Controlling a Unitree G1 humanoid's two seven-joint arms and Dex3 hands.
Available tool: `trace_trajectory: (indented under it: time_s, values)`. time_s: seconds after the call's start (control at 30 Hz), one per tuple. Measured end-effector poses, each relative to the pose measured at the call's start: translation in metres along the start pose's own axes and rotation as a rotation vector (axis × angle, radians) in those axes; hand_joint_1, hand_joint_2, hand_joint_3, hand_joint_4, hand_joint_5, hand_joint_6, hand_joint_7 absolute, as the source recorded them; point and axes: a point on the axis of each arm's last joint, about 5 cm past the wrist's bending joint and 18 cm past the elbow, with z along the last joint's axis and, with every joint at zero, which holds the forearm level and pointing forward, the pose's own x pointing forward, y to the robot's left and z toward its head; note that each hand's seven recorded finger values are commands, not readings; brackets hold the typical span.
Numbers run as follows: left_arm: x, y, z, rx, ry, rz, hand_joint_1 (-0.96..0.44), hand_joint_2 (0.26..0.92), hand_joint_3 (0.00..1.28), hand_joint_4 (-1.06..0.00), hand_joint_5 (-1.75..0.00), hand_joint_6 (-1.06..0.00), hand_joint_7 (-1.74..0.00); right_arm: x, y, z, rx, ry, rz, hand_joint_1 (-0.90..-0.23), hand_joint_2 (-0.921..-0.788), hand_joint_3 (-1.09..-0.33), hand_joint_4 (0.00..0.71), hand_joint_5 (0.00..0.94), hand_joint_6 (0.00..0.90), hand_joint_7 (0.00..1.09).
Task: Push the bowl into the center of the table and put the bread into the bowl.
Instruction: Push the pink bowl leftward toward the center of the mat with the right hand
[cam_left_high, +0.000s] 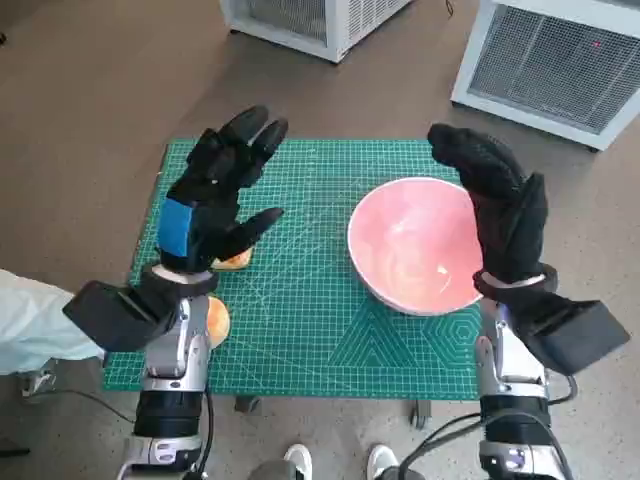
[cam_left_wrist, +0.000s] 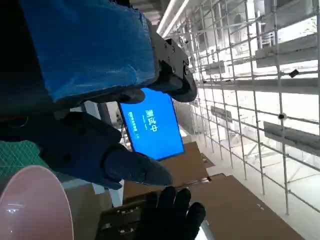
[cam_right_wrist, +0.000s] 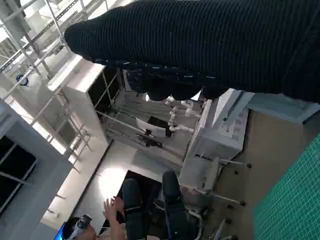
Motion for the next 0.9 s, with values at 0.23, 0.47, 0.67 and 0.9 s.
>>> trace_trajectory:
  time_s: [0.23, 0.47, 0.67, 0.9]
  values:
    - [0.0003, -0.0005, 0.0004, 0.002, -0.001, 0.003, -0.43, 0.921, 0.11, -0.41, 0.0, -0.29, -0.41, -0.0006, 0.0, 0.0002, -0.001, 0.0, 0.0, -0.718, -0.921, -0.755, 0.245, 0.003, 0.117, 0.41]
    - [0.0004, -0.0007, 0.0004, 0.0, 0.004, 0.002, -0.43, 0.921, 0.11, -0.41, 0.0, -0.29, -0.42, -0.0021, 0.0, -0.0002, -0.003, 0.004, -0.002, -0.718, -0.921, -0.755, 0.244, 0.003, 0.115, 0.4]
    - [0.0006, -0.0013, 0.0015, 0.002, -0.002, -0.002, -0.43, 0.921, 0.12, -0.41, 0.0, -0.28, -0.42, -0.0035, -0.0001, -0.0002, -0.003, 0.007, -0.003, -0.718, -0.921, -0.755, 0.243, 0.002, 0.116, 0.4]
    - [0.0008, -0.0016, 0.002, 0.002, -0.002, -0.004, -0.43, 0.921, 0.12, -0.4, 0.0, -0.28, -0.42, -0.004, -0.0001, -0.0002, -0.003, 0.007, -0.004, -0.718, -0.921, -0.756, 0.243, 0.001, 0.116, 0.4]
